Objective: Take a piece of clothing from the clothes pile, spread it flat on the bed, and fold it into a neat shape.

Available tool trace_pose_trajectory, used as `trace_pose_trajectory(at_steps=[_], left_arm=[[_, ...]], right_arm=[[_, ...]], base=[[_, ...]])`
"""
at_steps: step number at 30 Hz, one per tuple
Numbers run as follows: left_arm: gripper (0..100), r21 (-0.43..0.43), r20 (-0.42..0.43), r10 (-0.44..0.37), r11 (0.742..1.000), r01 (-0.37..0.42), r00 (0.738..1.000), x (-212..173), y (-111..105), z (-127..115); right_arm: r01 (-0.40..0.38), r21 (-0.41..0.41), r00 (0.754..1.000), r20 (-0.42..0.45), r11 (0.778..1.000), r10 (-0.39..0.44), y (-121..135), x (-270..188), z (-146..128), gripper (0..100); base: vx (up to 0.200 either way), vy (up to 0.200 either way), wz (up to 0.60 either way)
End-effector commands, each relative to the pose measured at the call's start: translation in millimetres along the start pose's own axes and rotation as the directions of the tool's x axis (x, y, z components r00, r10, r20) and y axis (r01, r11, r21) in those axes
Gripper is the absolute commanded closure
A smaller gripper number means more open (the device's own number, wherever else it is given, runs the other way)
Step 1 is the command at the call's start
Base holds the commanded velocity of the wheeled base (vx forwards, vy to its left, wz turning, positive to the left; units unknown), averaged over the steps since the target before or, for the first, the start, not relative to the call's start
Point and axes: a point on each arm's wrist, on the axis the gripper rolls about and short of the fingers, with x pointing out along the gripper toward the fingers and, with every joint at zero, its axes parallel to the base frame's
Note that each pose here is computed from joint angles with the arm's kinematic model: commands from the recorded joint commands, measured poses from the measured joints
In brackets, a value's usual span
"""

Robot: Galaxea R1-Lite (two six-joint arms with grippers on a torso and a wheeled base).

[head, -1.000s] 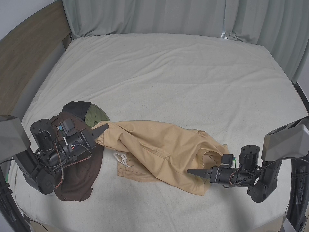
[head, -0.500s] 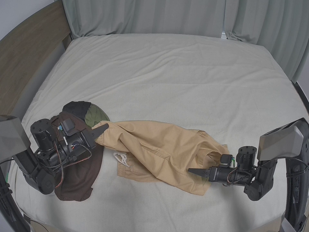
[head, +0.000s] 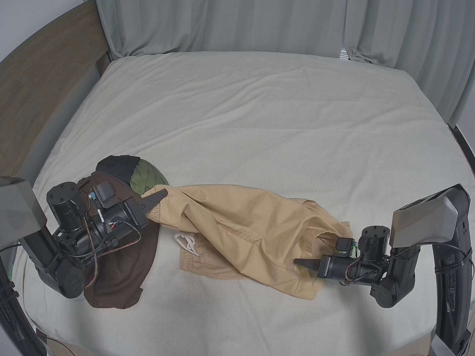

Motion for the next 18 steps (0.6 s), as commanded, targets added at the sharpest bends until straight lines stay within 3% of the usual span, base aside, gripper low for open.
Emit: trace_pose_trajectory(at_steps=[1,8,18], left_arm=[[100,-0.001,0.000,0.000,1.000,0.000,1.000,0,0,0],[100,0.001,0.001,0.002,1.000,-0.002,1.000,1,1,0],[100,0.002,0.002,0.001,1.000,-0.001,1.000,1,1,0]], right_arm=[[0.001,0.000,1.000,0.002,1.000,-0.001,0,0,0,100],[-0.018,0.004,0.999,0.046,1.000,0.018,16,-35,18,100],[-0.087,0.023,0.996,-0.005,0.996,0.087,21,-55,17,100]], base=[[0.000,0.000,0.00],[0.000,0.000,0.00],[0.000,0.000,0.00]])
